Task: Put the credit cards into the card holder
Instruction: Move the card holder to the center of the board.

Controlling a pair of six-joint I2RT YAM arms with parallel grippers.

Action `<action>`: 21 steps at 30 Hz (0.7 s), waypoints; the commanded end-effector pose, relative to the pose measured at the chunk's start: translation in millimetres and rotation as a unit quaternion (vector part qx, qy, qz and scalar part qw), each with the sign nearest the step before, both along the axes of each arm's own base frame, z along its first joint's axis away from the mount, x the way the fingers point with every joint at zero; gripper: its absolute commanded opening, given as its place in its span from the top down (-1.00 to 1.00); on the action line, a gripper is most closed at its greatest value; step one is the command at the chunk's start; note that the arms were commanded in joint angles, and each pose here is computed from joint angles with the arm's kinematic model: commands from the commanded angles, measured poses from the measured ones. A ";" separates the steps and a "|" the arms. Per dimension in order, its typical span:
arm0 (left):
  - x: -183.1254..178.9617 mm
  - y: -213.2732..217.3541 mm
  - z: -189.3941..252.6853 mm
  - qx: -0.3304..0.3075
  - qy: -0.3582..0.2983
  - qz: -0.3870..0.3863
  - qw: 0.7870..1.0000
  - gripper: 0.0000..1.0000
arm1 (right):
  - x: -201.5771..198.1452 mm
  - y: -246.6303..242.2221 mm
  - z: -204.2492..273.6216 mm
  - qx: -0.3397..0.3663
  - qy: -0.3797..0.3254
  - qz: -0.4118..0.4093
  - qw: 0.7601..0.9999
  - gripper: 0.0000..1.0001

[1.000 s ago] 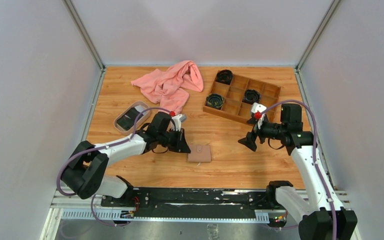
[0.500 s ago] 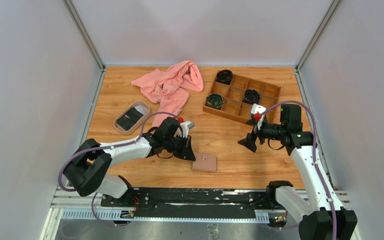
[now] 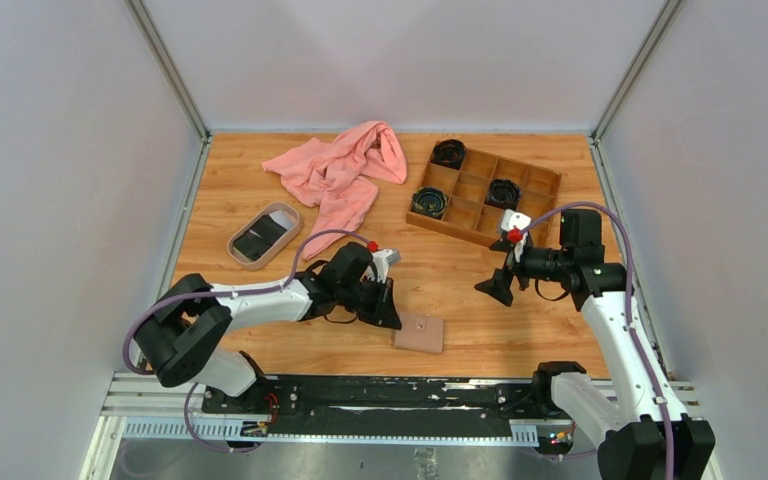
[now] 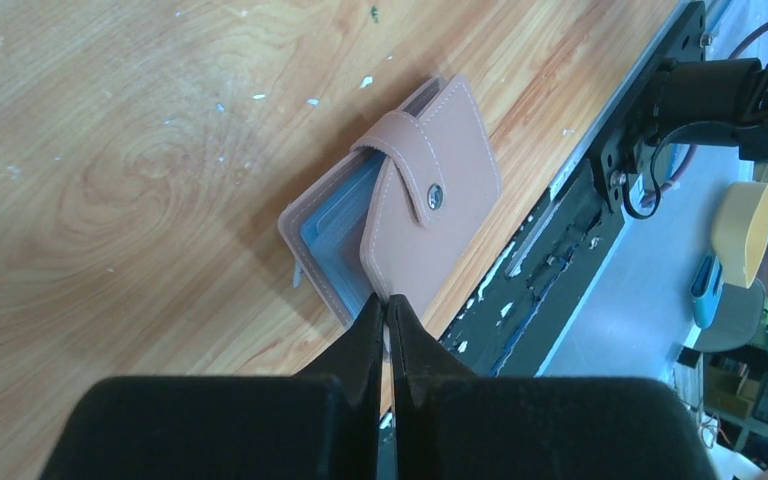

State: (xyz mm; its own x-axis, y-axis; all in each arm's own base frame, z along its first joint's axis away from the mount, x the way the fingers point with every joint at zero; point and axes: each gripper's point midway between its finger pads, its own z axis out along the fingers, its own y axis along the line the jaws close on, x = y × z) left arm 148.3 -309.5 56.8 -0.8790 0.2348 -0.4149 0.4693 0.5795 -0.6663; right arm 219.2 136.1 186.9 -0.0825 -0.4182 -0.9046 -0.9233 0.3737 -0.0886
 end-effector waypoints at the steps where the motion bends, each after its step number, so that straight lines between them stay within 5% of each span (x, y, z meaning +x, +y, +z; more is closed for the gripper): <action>1: 4.1 -15.0 7.9 -0.018 -0.011 0.007 1.000 1.00 | -12.5 6.7 -3.4 0.007 0.007 0.025 1.000 -1.00; 21: 3.0 -28.6 3.2 -0.028 -0.013 0.045 0.999 1.00 | -22.4 11.3 -4.9 0.012 0.004 0.054 0.998 -0.99</action>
